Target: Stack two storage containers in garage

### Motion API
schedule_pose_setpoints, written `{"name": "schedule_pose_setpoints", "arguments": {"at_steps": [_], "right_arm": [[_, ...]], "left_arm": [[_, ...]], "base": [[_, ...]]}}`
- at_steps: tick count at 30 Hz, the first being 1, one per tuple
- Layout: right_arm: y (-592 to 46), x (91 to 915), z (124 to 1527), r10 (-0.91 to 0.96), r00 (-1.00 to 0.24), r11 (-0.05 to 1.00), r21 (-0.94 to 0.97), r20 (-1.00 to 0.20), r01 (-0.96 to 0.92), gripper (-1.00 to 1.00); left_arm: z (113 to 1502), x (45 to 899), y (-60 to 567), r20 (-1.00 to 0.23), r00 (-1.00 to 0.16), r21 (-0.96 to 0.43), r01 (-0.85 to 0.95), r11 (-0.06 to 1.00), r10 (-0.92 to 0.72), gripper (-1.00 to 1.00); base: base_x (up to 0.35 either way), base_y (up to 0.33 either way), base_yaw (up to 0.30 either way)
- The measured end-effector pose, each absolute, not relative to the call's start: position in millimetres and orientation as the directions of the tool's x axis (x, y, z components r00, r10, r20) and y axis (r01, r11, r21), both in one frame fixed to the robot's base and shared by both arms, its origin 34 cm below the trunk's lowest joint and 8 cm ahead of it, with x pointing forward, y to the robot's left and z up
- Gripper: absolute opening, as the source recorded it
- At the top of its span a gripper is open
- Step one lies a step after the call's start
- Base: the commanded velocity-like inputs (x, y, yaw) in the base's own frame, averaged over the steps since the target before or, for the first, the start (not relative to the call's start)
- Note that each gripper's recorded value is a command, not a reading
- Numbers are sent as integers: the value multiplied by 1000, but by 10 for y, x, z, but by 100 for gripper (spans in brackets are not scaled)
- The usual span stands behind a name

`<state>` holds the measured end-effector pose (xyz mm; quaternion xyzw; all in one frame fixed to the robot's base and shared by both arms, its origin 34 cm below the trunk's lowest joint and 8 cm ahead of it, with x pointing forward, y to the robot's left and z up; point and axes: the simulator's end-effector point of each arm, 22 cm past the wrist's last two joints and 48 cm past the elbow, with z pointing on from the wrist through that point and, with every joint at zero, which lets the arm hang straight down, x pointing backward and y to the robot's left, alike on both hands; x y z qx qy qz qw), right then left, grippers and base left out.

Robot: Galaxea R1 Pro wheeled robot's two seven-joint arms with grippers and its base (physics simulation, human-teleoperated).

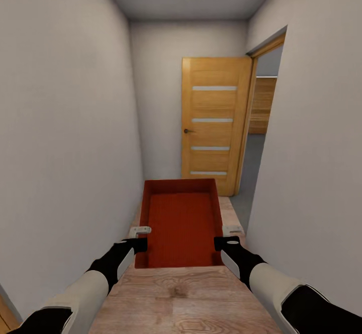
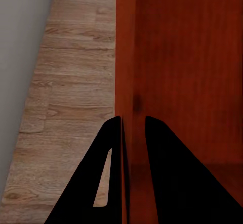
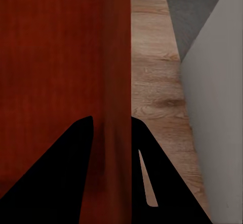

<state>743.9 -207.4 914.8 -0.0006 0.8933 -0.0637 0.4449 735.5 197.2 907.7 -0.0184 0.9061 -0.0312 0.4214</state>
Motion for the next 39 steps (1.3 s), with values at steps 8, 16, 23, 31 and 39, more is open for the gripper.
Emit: {"name": "schedule_pose_setpoints", "arguments": {"at_steps": [8,16,23,31,39], "right_arm": [[-2074,7439,9148,-58,-604,992,-114,-795,56,-100],[-2073,7438,9148,-58,-604,992,-115,-795,56,-100],[-2072,7437,9147,-58,-605,992,-115,-794,56,-100],[-2072,7438,9149,-58,-604,992,-115,-795,56,-100],[-2074,7438,9148,-58,-604,992,-114,-795,56,-100]], "left_arm": [[9078,7355,1972,-763,-644,-72,-7,997,-59,-100],[9077,7355,1973,-762,-644,-72,-7,997,-60,-100],[9076,7354,1974,-762,-645,-72,-7,997,-60,-100],[9077,7355,1975,-763,-644,-72,-7,997,-59,-100],[9078,7355,1973,-763,-644,-72,-7,997,-59,-100]], "base": [[324,0,0],[324,0,0],[324,0,0],[324,0,0],[324,0,0]]}}
